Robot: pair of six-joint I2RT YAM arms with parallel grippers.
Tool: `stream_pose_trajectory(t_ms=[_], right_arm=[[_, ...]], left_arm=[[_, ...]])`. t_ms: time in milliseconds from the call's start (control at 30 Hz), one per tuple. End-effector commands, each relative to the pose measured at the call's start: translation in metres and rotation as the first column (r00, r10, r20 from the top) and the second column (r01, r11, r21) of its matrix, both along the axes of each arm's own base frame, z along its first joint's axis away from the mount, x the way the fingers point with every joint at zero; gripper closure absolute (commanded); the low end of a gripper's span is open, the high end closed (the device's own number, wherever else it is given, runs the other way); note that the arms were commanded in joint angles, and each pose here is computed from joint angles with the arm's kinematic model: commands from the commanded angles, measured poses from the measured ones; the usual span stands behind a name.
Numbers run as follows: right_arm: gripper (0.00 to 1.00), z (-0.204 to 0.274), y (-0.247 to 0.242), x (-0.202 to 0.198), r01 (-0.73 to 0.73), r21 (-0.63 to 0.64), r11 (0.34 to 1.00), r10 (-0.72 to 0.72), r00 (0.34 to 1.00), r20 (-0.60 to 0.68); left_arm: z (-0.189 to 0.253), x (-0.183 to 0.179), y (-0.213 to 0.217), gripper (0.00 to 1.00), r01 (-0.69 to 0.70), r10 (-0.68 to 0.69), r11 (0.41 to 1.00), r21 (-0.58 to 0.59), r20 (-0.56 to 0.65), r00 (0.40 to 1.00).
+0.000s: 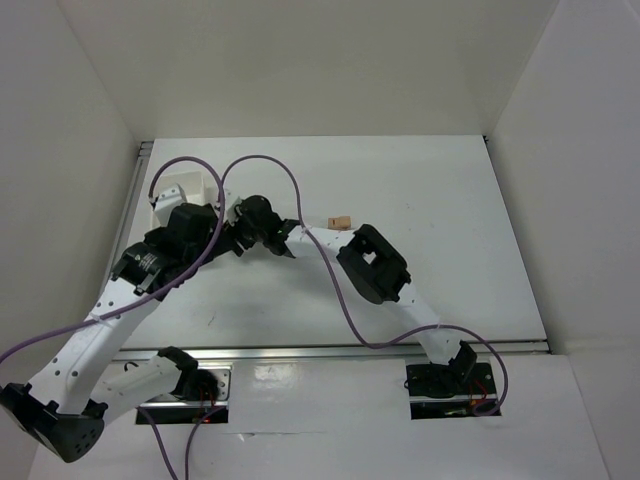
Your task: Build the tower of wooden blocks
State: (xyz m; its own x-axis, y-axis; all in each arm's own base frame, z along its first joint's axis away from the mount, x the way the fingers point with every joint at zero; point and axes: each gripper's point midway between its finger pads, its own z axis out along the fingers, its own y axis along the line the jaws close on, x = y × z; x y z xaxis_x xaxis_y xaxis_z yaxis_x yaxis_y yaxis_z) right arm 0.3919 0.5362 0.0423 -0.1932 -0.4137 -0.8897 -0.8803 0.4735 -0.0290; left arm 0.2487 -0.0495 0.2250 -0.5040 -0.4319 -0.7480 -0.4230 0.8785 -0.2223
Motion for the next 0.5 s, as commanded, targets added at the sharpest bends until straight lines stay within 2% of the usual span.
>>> stream_pose_trajectory(t_ms=[0,67,200,467], right_arm=[[0.27,0.029,0.022,0.023,0.071,0.116,0.991,-0.078,0.995,0.056],[0.28,0.019,0.026,0.023,0.059,0.113,0.992,-0.065,0.997,0.049],[0.35,0.031,0.035,0.02,0.024,0.161,0.987,-0.033,0.998,0.055],[0.42,0.038,0.046,0.013,-0.053,0.213,0.976,0.036,0.996,0.081]], left_arm=[[-0.002,0.0,0.0,0.0,0.009,-0.009,1.0,0.001,-0.006,1.0],[-0.006,0.0,-0.005,0.0,0.041,-0.041,0.999,-0.003,-0.013,0.999],[-0.006,0.0,-0.007,0.0,0.049,-0.049,0.999,-0.011,-0.016,0.999],[-0.007,0.003,-0.01,0.0,0.062,-0.063,0.998,-0.016,-0.01,0.998]])
